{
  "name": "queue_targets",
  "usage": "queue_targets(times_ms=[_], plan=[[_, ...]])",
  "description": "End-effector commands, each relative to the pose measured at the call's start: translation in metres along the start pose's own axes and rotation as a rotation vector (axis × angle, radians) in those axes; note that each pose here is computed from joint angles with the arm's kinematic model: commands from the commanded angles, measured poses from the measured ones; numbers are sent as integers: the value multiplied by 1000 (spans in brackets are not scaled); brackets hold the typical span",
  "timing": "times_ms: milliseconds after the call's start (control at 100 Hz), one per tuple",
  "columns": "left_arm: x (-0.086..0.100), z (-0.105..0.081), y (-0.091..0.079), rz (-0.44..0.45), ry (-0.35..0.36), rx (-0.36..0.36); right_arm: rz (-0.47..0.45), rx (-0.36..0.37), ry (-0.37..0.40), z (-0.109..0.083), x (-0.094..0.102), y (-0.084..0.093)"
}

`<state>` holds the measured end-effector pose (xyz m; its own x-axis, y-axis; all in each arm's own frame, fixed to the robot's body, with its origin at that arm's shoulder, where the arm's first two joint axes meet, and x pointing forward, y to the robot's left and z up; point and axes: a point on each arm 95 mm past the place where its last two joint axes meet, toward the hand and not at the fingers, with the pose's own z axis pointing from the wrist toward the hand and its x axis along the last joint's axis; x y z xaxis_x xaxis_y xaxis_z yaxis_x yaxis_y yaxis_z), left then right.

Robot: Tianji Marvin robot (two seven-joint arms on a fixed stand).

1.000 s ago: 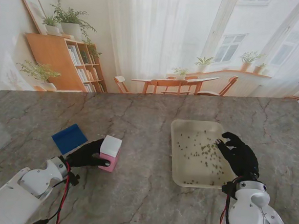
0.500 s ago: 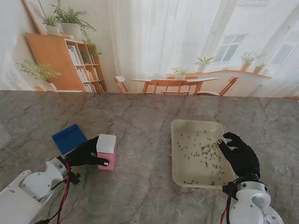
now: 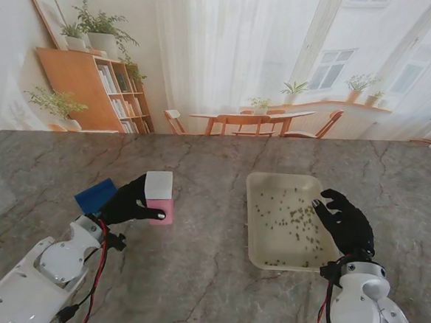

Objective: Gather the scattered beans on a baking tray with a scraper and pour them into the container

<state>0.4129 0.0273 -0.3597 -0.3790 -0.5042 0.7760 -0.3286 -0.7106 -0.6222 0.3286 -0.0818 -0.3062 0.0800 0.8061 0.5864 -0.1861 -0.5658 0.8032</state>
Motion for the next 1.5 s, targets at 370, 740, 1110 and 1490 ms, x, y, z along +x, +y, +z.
queue_targets(times_ms=[370,740,1110,1490], plan=[[66,59,7,19,154,93,78,-41,151,-5,39,-5],[83,78,22,68,195,138,89,-40,402,15,108,4],[79,72,26,78,201,193,4,9,630,28,169,13],[76,67,29,-46,212,224,-151,253,793,50,187,19]])
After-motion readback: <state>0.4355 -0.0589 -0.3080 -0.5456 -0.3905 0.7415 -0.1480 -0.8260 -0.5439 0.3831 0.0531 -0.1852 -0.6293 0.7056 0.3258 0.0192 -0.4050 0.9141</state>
